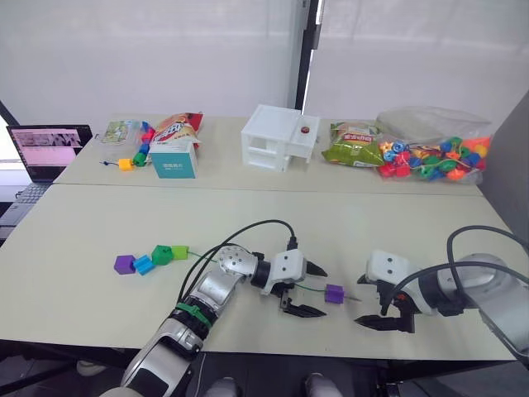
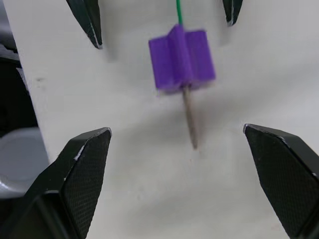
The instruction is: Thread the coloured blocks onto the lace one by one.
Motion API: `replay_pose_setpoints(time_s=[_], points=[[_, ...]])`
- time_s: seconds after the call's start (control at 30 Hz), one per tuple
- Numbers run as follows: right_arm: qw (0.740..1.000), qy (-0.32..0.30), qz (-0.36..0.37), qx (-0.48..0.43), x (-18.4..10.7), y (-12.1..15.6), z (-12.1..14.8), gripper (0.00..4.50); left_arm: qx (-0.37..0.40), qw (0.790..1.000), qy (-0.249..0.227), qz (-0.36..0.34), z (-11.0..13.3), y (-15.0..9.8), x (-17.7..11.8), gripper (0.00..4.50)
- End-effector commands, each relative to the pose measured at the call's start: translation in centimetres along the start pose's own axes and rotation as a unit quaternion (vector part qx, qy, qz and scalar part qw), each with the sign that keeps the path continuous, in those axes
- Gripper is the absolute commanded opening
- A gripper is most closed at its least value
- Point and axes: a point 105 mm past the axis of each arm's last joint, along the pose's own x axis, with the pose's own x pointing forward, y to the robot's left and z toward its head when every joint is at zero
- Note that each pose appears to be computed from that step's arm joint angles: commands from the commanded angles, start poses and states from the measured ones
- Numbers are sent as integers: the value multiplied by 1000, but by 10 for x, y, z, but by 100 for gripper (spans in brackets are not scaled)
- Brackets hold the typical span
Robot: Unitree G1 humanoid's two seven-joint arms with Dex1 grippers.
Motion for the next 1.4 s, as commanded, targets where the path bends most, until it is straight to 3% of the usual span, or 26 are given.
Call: replay_pose_setpoints(time_s=[0.03,0.23,0.27,0.53,0.67,0.8,1.13,1.37,1.4], points=[[999,-11,-19,-26,-6,0,9,448,34,999,0,2,6,4,11,450],[999,-10,-41,-29,-5,-5,7,448,34,999,0,10,4,8,19,450],[998,-8,-48,-36,-3,-7,8,450,30,1000,4,6,3,7,20,395],[996,-13,-56,-74,13,-16,18,450,23,999,29,3,-7,6,17,144],[996,-8,-47,-71,19,-16,19,450,22,999,33,8,-8,8,15,137],[998,10,-36,-56,21,-12,11,338,24,999,37,10,-9,9,12,137],[998,-5,-34,-43,24,-9,17,4,27,998,48,21,-15,13,-2,137],[999,-11,-29,-41,24,-10,20,0,25,995,80,50,-22,25,-58,137],[999,-13,-28,-42,24,-11,21,0,23,993,94,61,-26,27,-77,137]])
